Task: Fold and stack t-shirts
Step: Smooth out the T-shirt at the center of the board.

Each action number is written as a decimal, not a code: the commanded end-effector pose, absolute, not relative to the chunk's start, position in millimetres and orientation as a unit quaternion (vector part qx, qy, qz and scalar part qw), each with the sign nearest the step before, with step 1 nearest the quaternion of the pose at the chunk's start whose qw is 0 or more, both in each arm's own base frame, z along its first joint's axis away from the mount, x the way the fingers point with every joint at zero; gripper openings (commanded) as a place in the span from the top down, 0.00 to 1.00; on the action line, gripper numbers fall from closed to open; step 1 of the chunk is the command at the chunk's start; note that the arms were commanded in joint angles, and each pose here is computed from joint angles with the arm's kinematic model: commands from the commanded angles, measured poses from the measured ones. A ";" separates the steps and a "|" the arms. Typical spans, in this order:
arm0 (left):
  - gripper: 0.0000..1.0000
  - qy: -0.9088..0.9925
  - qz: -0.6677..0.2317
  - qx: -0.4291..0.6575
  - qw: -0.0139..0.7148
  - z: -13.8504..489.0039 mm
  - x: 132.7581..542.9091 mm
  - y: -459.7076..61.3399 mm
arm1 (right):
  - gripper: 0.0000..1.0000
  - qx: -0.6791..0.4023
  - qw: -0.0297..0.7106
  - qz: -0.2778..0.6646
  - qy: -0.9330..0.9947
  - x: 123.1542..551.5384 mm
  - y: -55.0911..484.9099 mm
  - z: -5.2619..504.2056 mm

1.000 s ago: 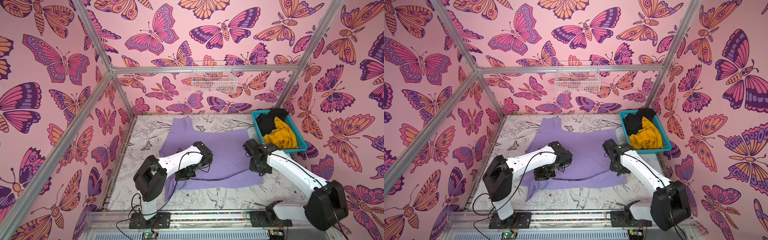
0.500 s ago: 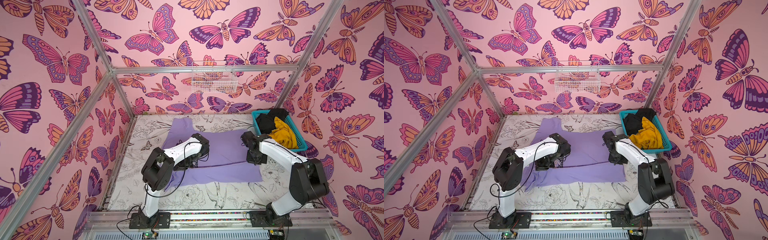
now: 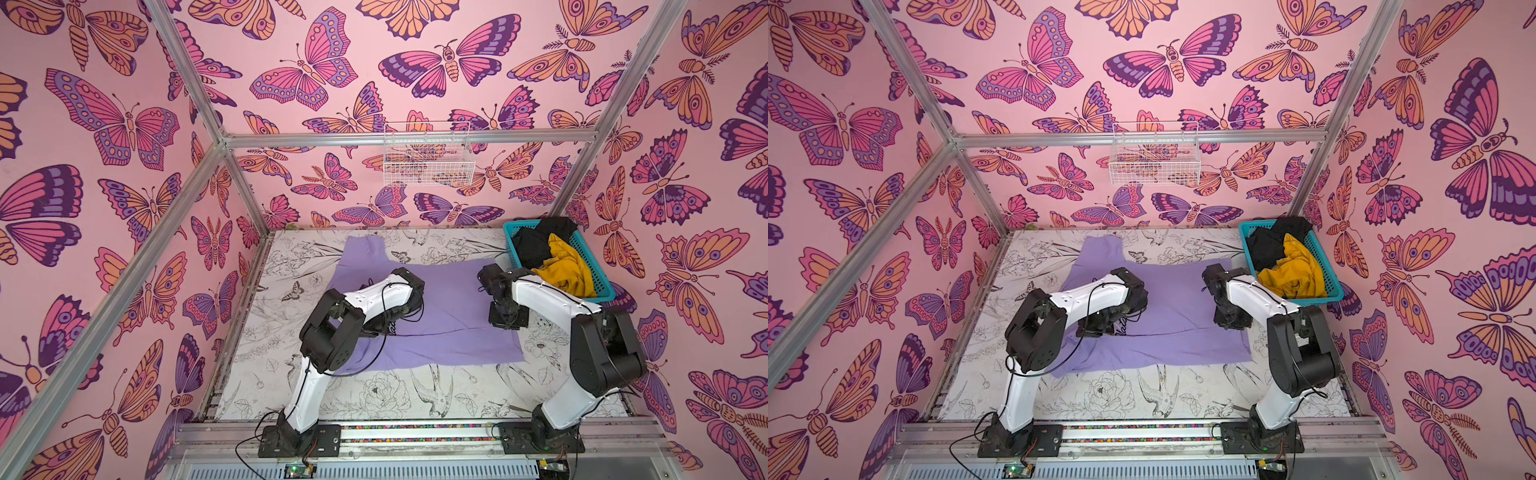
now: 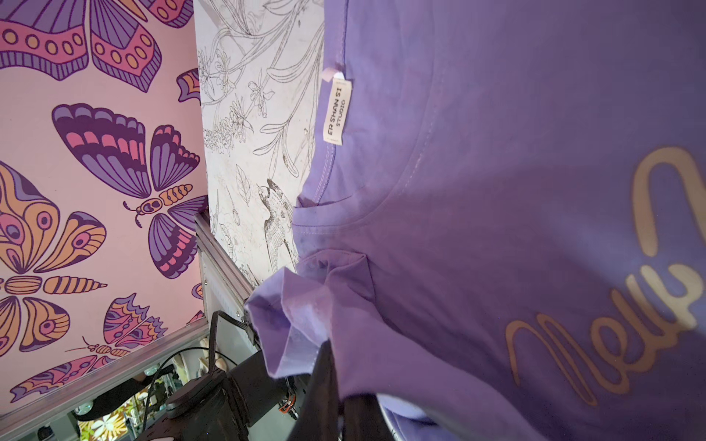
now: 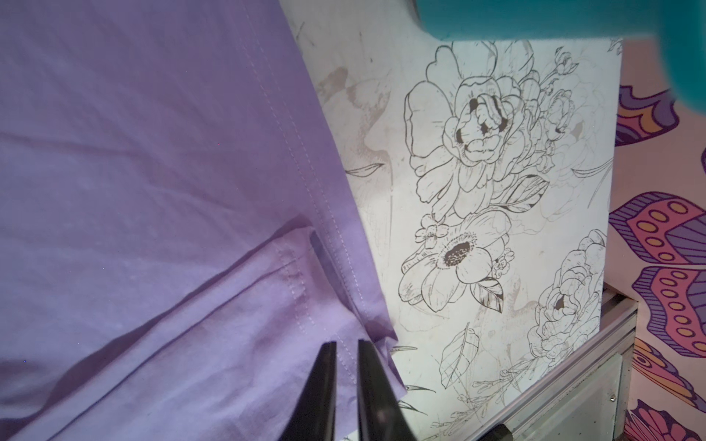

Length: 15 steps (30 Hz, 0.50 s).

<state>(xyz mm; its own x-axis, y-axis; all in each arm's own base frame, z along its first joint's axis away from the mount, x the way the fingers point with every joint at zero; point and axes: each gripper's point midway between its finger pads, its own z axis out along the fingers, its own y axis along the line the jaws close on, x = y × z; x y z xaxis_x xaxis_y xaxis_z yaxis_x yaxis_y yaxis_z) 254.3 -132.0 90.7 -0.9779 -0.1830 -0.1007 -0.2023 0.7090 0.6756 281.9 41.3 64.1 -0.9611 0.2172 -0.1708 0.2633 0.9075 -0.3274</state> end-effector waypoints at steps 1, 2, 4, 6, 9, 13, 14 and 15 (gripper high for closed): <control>0.96 0.910 0.407 -0.079 0.014 98.8 260.4 -122.7 | 0.84 0.130 0.066 -0.178 0.973 286.5 41.1 65.2; 0.96 0.910 0.406 -0.076 0.023 98.8 265.4 -124.2 | 0.84 0.130 0.067 -0.178 0.973 287.4 41.4 64.7; 0.96 0.911 0.404 -0.074 0.036 98.9 273.9 -128.2 | 0.84 0.130 0.064 -0.175 0.974 286.6 42.3 62.7; 0.96 0.911 0.403 -0.071 0.045 99.0 282.3 -132.4 | 0.83 0.129 0.060 -0.172 0.975 286.7 44.1 59.0; 0.97 0.916 0.392 -0.068 0.048 99.5 290.3 -139.7 | 0.81 0.128 0.056 -0.174 0.975 288.6 44.5 55.6; 0.97 0.921 0.380 -0.069 0.049 104.4 291.4 -143.2 | 0.73 0.139 0.052 -0.161 0.976 293.0 41.1 53.3; 0.96 0.921 0.380 -0.069 0.049 105.6 290.4 -142.5 | 0.71 0.146 0.050 -0.149 0.977 293.3 41.1 52.4; 0.96 0.921 0.379 -0.070 0.048 107.1 289.0 -141.8 | 0.67 0.154 0.050 -0.136 0.977 294.3 41.5 51.3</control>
